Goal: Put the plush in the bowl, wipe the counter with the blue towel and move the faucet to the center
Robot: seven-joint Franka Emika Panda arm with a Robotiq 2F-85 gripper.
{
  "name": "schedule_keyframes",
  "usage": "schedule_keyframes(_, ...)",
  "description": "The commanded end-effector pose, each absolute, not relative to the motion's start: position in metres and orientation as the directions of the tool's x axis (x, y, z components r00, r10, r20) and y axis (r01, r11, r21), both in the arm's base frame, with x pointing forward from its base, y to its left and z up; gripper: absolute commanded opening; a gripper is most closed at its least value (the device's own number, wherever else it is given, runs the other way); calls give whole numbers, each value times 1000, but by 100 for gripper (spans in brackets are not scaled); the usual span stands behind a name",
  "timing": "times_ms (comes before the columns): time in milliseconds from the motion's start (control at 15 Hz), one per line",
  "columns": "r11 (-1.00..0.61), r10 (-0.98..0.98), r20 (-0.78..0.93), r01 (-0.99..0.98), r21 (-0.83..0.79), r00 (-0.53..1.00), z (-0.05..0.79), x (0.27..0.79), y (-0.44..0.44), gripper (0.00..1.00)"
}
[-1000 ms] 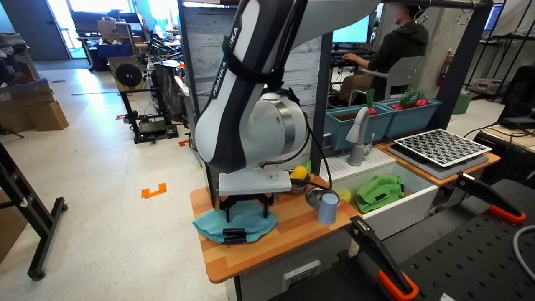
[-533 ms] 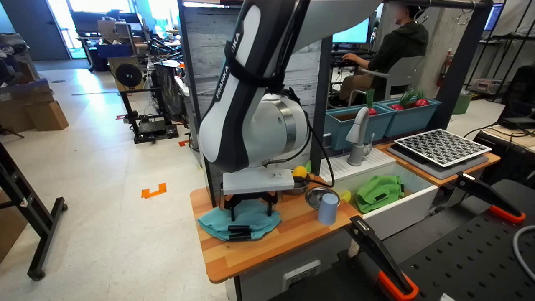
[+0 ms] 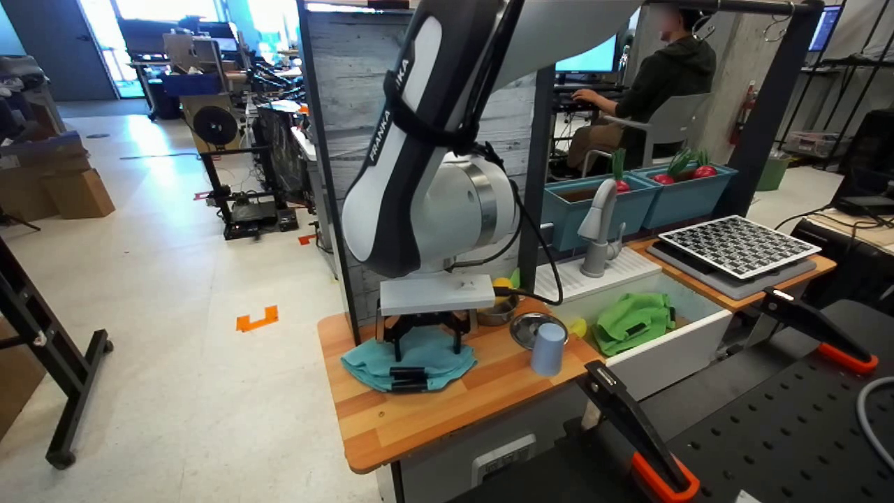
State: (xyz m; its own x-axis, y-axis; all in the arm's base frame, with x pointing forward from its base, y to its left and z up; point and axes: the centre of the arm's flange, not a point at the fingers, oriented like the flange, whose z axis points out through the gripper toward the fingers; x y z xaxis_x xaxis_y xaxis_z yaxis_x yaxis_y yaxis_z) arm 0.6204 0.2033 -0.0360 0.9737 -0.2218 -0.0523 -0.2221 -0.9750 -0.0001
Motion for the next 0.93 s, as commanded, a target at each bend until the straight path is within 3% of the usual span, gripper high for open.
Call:
schedule_keyframes(0,-965,-262,-60,-262,6,963,-47,637,193,100)
schedule_keyframes(867,-938,-346,-50,-347,-17,937,-38,649,158,100)
